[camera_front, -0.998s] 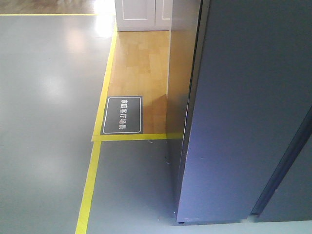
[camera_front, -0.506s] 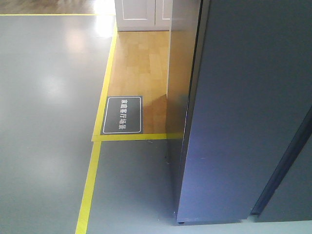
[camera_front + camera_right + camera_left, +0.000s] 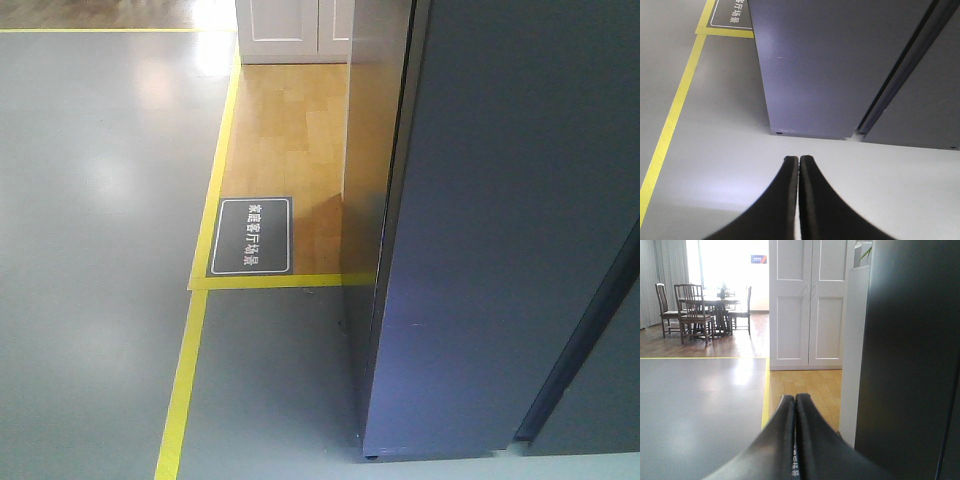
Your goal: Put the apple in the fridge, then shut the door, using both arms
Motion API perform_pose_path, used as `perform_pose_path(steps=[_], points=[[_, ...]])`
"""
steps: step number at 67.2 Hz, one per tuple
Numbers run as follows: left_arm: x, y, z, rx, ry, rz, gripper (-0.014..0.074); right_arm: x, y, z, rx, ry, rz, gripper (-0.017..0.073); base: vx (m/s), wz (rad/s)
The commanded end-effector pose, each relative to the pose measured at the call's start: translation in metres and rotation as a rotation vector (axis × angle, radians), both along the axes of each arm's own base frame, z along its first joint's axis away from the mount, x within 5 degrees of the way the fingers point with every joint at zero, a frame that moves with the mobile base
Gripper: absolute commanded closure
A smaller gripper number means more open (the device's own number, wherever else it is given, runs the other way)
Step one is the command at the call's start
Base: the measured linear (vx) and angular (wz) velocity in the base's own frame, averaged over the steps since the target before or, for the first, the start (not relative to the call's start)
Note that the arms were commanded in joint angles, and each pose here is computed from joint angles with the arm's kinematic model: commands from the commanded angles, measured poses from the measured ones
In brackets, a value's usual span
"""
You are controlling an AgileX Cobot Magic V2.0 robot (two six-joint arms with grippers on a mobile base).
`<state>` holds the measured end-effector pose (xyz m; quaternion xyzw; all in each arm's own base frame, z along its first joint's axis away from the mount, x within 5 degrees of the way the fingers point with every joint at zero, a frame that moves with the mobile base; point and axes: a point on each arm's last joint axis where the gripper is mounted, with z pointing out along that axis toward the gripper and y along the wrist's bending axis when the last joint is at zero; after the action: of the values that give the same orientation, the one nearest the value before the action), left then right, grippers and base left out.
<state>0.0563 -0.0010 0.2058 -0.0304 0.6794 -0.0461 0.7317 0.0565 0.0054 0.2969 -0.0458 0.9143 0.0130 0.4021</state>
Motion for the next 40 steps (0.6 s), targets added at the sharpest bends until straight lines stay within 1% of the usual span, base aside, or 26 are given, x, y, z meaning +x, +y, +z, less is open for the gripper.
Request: perform_pose_path(steps=[1, 8, 12, 17, 22, 23, 40], points=[[-0.0033, 0.0, 0.0122, -0.001, -0.1, 0.0, 0.06, 0.0037, -0.0001, 0.011, -0.004, -0.077, 0.001, 0.0562, 0.0, 0.0], [-0.0033, 0.0, 0.0122, 0.001, -0.1, 0.0, 0.06, 0.0037, -0.0001, 0.011, -0.004, -0.077, 0.001, 0.0562, 0.0, 0.0], [-0.0034, 0.0, 0.0124, 0.016, -0.102, 0.002, 0.06, 0.0037, -0.0001, 0.011, -0.004, -0.077, 0.001, 0.0562, 0.0, 0.0], [-0.0034, 0.0, 0.0128, 0.022, -0.106, 0.002, 0.06, 0.0037, -0.0001, 0.011, -0.004, -0.077, 0.001, 0.0562, 0.0, 0.0], [-0.0033, 0.0, 0.0126, 0.019, -0.104, 0.002, 0.06, 0.0037, -0.0001, 0.011, -0.004, -0.077, 0.001, 0.0562, 0.0, 0.0], [-0.0032, 0.0, 0.0124, 0.011, -0.102, 0.001, 0.06, 0.0037, -0.0001, 0.011, -0.004, -0.077, 0.001, 0.0562, 0.0, 0.0], [-0.0031, 0.0, 0.0126, 0.011, -0.1, 0.001, 0.06, 0.0037, -0.0001, 0.011, -0.004, -0.077, 0.001, 0.0562, 0.0, 0.0]])
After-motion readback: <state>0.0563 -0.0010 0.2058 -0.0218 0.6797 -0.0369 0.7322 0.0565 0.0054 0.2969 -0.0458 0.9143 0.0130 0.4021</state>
